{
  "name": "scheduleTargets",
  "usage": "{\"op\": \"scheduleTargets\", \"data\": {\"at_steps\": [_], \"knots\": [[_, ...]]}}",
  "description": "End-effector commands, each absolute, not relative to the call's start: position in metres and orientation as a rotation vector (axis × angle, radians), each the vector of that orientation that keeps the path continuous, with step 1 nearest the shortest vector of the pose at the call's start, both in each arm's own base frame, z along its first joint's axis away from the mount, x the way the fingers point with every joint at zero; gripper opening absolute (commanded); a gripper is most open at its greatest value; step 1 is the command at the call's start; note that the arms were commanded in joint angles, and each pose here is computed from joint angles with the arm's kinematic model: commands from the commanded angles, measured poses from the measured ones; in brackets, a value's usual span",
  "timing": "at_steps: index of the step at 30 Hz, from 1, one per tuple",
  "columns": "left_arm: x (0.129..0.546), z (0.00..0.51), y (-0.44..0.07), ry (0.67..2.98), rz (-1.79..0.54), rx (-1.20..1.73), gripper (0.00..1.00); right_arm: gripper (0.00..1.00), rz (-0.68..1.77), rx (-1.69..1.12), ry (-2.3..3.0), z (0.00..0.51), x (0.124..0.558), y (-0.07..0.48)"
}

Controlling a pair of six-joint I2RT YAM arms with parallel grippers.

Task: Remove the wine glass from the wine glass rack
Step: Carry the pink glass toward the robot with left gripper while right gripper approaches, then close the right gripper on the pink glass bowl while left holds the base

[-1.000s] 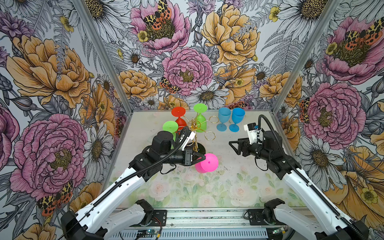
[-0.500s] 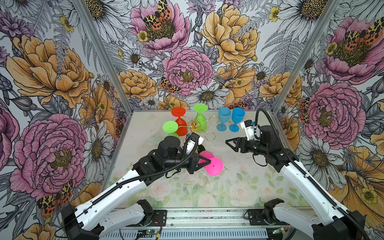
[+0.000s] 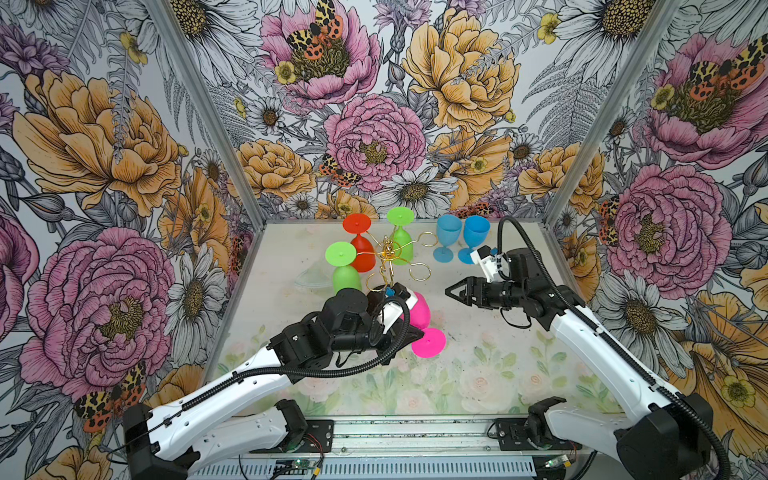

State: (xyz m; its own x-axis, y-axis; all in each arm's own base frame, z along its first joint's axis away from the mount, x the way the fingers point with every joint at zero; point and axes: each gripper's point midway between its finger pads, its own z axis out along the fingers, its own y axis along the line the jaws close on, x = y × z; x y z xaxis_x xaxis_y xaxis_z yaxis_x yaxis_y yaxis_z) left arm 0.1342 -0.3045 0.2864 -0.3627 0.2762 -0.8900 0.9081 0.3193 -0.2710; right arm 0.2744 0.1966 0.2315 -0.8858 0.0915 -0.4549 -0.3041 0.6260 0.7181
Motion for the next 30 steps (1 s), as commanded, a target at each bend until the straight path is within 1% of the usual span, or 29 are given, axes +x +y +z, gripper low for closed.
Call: {"op": "scheduleTargets", "data": {"at_steps": [1,8,18,27,30], "knots": [[0.135,0.288,-0.3,1.685,-0.874,1.133,0.0,0.74,1.226,-0.205,2.361,0.252,0.277,0.198],[0.123,0.277,-0.301,1.581,-0.754,1.265,0.0,0.74,1.267,-0.242,2.392,0.252,0.276,0.202],[0.11,0.244,-0.309,1.442,-0.529,1.523,0.0,0.73,1.282,-0.267,2.408,0.256,0.276,0.204],[0.103,0.209,-0.313,1.304,-0.237,1.749,0.0,0.7,1.272,-0.263,2.452,0.247,0.277,0.203],[0.095,0.202,-0.315,1.231,-0.182,1.812,0.0,0.69,1.271,-0.259,2.464,0.244,0.277,0.203]]}}
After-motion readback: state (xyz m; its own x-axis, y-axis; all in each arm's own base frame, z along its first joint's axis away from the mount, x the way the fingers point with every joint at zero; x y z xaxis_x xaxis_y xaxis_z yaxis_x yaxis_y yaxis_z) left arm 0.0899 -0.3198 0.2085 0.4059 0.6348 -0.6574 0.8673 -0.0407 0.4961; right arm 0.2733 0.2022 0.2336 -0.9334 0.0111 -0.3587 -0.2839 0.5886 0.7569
